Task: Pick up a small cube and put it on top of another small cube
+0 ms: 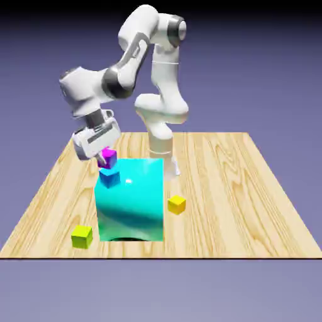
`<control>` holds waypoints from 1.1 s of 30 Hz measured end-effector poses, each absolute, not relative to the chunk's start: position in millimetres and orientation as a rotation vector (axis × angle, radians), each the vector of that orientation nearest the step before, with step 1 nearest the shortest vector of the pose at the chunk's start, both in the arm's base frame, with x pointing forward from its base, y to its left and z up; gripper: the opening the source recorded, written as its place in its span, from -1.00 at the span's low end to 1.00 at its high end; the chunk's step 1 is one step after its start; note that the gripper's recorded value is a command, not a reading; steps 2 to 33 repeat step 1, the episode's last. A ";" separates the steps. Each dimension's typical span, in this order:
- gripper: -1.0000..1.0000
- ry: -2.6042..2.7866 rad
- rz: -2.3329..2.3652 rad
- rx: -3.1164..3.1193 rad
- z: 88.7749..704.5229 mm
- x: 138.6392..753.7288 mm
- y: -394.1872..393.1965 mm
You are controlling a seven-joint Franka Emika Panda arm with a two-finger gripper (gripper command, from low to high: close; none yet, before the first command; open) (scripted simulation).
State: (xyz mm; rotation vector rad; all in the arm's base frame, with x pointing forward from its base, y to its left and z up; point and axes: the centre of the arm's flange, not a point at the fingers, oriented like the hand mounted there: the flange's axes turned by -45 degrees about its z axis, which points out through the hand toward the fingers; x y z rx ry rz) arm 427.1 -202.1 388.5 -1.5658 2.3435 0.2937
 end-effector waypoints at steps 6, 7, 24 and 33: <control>1.00 2.344 0.294 -1.566 388.5 427.1 -202.1; 1.00 2.344 0.294 -1.566 388.5 427.1 -202.1; 1.00 2.344 0.294 -1.566 388.5 427.1 -202.1; 1.00 2.344 0.294 -1.566 388.5 427.1 -202.1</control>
